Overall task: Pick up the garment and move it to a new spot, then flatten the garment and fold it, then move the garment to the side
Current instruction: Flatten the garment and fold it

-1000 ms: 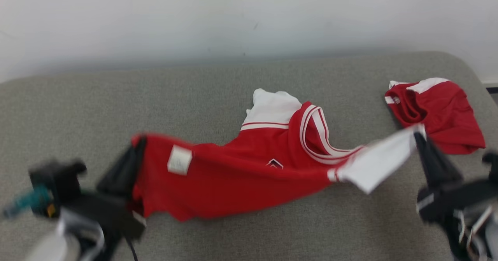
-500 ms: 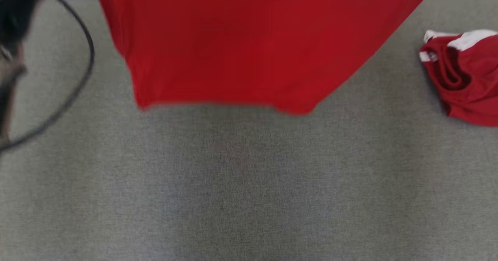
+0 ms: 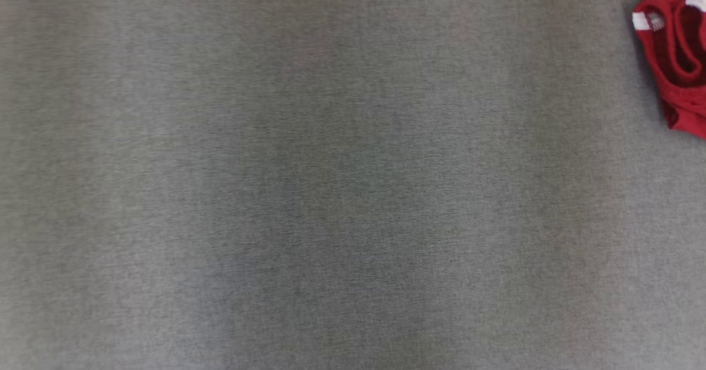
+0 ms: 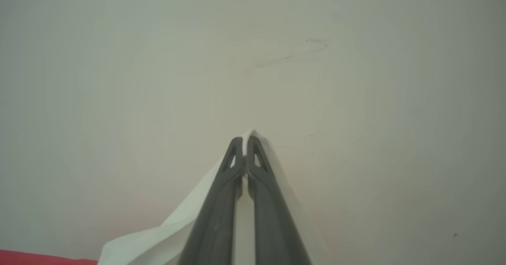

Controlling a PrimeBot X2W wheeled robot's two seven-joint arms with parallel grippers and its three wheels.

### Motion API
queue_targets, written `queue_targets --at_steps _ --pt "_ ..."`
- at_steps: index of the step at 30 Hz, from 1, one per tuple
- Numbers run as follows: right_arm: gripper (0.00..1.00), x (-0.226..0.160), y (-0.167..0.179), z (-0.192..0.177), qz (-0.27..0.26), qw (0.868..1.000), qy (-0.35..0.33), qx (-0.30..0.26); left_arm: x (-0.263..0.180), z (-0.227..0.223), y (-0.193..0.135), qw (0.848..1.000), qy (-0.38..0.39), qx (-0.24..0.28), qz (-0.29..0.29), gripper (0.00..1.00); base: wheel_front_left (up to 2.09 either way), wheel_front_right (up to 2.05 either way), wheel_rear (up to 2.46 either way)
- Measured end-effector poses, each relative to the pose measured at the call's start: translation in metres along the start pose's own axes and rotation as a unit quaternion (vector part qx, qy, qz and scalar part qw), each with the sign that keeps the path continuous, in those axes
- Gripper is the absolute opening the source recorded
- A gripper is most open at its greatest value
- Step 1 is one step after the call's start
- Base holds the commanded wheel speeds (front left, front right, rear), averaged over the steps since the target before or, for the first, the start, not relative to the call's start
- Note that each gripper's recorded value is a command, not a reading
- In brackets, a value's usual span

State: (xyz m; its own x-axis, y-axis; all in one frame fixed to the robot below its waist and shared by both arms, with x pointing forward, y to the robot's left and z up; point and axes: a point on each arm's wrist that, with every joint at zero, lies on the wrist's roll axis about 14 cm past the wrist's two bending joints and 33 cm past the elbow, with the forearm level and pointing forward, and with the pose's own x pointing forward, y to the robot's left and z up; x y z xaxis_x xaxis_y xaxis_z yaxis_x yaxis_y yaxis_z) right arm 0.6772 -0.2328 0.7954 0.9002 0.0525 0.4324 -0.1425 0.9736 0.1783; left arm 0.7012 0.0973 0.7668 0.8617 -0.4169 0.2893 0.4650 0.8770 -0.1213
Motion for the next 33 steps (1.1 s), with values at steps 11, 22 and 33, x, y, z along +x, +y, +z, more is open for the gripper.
queue_targets --at_steps 11,22,33 --pt "0.0 0.023 0.012 -0.002 0.016 0.999 -0.015 -0.049 0.023 -0.013 0.005 1.0 -0.008 0.007 -0.001 0.0 0.0 0.0 0.0" --pt "0.0 0.009 -0.005 -0.067 0.033 0.998 0.026 -0.054 0.013 -0.075 0.009 0.999 0.013 -0.045 -0.013 0.0 0.0 0.0 0.0" --pt "0.0 -0.1 -0.014 -0.113 0.066 0.992 0.102 0.013 -0.072 -0.134 -0.022 0.993 0.052 -0.106 -0.029 0.0 0.0 0.0 0.0"
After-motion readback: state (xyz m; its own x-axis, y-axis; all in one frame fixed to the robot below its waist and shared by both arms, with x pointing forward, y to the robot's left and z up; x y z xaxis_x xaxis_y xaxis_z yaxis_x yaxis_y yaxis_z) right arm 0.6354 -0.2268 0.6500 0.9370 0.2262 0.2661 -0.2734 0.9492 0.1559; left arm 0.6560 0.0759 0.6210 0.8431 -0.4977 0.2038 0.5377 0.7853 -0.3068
